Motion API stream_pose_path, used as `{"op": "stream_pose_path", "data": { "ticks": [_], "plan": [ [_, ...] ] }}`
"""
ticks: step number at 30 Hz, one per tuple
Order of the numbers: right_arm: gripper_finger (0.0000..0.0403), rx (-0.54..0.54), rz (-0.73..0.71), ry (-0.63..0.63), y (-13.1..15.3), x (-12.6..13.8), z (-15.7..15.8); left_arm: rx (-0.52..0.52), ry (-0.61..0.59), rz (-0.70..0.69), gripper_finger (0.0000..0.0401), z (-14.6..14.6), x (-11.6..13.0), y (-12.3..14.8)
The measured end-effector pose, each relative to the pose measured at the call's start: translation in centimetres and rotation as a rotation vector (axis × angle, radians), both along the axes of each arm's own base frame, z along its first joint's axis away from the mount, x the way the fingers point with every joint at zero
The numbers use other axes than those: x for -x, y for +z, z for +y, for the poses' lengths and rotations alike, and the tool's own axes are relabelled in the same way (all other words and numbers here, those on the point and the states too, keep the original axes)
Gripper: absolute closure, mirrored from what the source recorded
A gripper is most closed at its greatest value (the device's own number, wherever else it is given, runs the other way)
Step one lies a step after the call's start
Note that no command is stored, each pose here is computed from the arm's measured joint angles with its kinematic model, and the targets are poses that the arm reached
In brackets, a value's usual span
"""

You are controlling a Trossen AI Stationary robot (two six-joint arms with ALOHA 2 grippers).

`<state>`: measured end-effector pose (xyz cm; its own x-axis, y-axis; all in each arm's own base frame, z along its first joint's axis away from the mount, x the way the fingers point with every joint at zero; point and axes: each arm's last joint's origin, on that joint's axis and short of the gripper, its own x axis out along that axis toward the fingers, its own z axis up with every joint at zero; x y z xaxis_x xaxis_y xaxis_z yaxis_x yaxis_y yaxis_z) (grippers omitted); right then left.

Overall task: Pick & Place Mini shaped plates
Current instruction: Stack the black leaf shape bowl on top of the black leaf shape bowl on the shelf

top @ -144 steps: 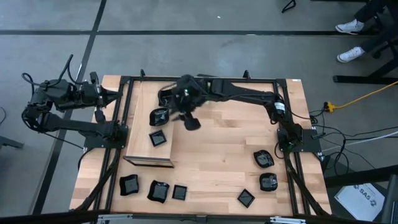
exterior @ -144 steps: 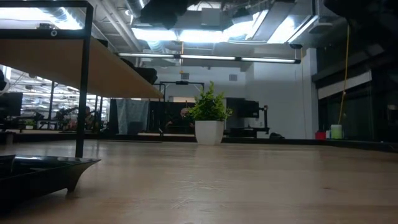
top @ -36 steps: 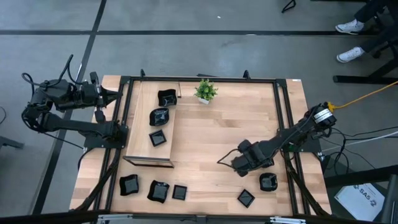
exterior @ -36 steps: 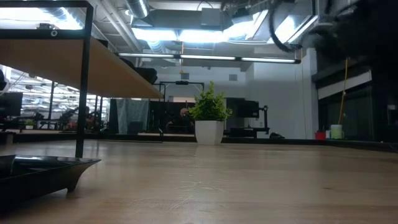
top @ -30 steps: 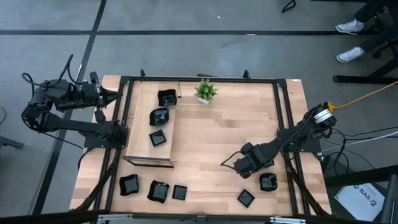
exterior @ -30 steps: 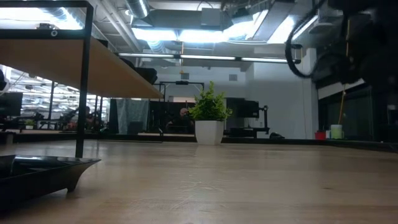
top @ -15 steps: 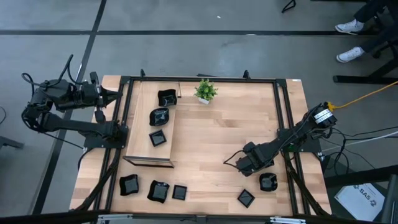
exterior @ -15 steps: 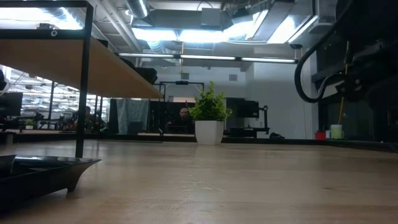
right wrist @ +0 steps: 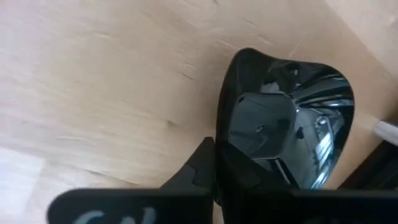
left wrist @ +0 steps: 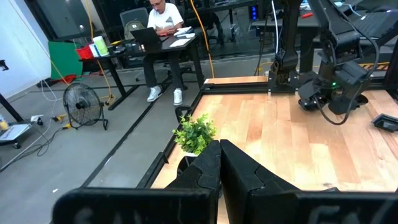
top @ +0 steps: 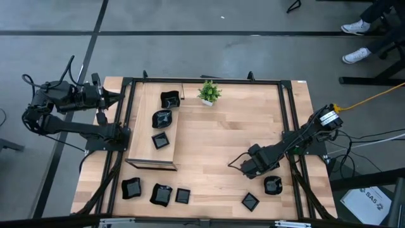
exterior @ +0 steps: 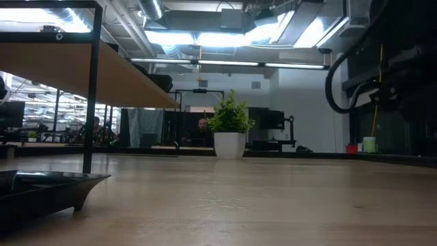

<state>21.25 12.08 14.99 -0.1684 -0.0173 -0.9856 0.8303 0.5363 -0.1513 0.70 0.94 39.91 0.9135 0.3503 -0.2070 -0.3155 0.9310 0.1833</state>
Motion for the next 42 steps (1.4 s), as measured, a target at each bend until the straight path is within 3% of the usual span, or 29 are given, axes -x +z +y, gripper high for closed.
{"op": "stream_pose_path", "data": {
  "ticks": [21,34,42],
  "plan": [
    [0.0398,0.153,-0.311,0.25,5.9,-5.4,-0.5,0.0,0.0,0.0,0.0397,0.0,0.0,0.0],
    [0.0398,0.332,-0.606,0.579,9.2,-9.8,-1.6,0.0,0.0,0.0,0.0397,0.0,0.0,0.0],
    [0.0398,0.397,-0.692,0.707,10.7,-11.6,-3.0,0.0,0.0,0.0,0.0397,0.0,0.0,0.0]
  ]
}}
